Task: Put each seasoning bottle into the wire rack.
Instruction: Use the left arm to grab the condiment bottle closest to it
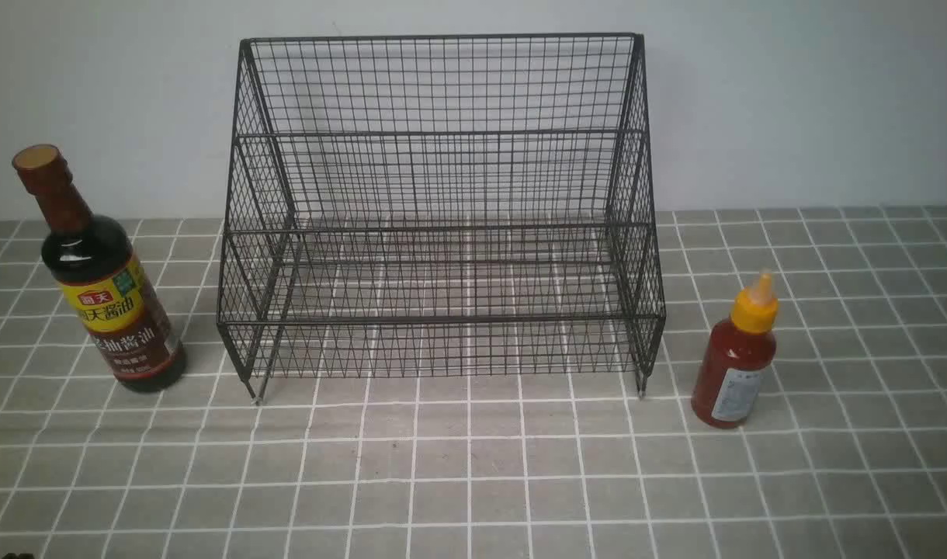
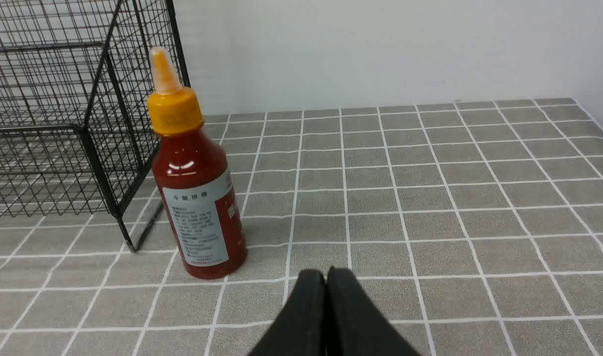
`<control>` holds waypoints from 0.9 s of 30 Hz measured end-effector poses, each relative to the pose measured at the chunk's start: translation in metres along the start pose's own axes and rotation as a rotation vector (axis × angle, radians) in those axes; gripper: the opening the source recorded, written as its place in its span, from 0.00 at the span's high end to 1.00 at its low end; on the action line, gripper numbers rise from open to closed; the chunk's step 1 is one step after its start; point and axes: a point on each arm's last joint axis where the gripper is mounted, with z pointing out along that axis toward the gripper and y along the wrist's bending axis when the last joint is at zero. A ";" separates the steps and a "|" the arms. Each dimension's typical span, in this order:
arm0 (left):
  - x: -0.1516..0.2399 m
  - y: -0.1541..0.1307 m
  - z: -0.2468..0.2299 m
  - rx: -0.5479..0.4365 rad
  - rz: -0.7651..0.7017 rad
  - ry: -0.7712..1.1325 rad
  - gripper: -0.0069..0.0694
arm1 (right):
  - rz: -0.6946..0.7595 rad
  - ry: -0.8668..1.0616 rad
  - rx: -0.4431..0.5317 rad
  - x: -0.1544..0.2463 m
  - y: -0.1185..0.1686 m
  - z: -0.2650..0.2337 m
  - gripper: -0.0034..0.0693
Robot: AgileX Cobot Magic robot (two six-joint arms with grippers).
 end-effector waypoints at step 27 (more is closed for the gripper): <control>0.000 0.000 0.000 -0.009 0.018 -0.002 0.92 | 0.000 0.000 0.000 0.000 0.000 0.000 0.97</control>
